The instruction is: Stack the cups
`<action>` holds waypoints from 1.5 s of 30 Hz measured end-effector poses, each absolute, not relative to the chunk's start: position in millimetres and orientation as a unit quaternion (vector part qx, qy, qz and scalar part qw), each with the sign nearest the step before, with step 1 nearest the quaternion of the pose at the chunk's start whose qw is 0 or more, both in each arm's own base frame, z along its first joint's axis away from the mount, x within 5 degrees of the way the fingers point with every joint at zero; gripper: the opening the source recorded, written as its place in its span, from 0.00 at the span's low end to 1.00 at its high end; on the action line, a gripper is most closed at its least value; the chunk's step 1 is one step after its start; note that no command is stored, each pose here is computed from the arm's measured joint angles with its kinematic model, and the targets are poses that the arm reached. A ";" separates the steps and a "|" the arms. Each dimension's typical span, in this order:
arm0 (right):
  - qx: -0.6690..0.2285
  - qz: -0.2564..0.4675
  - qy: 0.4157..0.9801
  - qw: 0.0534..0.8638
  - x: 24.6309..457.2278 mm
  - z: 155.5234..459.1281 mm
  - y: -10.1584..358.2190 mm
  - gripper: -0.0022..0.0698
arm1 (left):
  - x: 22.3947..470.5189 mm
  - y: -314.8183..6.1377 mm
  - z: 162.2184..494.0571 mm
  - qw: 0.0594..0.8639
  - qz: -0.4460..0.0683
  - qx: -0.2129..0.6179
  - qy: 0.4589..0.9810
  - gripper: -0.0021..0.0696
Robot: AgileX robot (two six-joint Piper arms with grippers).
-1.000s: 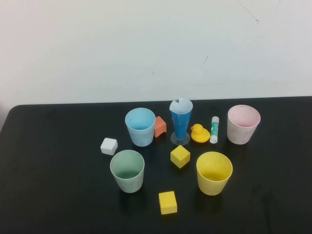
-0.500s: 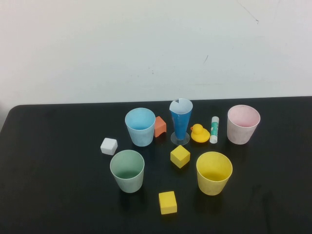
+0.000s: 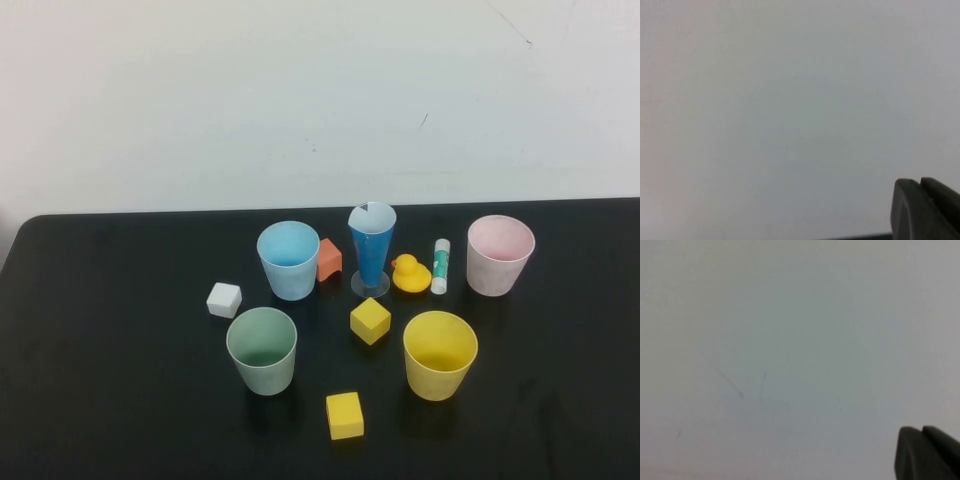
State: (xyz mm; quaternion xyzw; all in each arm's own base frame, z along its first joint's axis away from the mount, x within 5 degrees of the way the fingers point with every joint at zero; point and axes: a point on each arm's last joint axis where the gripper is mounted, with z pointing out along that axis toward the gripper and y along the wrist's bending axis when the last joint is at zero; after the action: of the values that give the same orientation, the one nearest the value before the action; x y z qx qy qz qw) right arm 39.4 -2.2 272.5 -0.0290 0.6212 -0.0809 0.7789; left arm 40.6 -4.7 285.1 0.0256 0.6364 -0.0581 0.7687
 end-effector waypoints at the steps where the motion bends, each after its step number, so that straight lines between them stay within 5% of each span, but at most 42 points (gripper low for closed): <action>1: -0.036 -0.087 0.641 0.762 37.6 278.7 -2.2 0.03 | 40.7 -4.7 292.1 0.759 -0.057 0.026 0.648 0.03; 6: -0.093 -0.117 0.750 0.644 44.7 291.7 -2.5 0.03 | 62.9 -7.0 306.7 0.665 -0.047 0.032 0.745 0.03; 14: -0.182 -0.081 0.878 0.436 81.4 264.8 1.0 0.03 | 123.0 -21.2 311.5 0.522 -0.083 0.034 0.848 0.03; 21: -0.210 -0.044 0.902 0.375 105.0 250.7 4.7 0.03 | 184.7 -44.6 301.9 0.414 -0.148 0.087 0.894 0.03; 30: -0.225 -0.024 0.894 0.386 111.0 250.7 9.3 0.03 | 254.0 -83.4 270.8 0.334 -0.163 0.152 0.916 0.03; 34: -0.228 -0.023 0.893 0.387 111.1 250.8 9.7 0.03 | 276.2 -107.9 255.4 0.305 -0.158 0.196 0.919 0.18; 40: -0.228 -0.022 0.893 0.388 111.2 251.0 9.7 0.03 | 306.1 -122.3 224.4 0.265 -0.145 0.208 0.930 0.65; 45: -0.228 -0.023 0.893 0.389 111.3 251.1 9.7 0.03 | 331.4 -126.3 195.5 0.267 -0.123 0.203 0.934 0.73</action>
State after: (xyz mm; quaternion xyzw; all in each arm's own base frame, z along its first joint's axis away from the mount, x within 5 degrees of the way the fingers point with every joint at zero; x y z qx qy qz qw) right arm 111.3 9.7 251.1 -0.2279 0.8925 -0.0231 0.3886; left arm 331.4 -126.3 195.5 0.2027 0.9343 -0.1228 0.2665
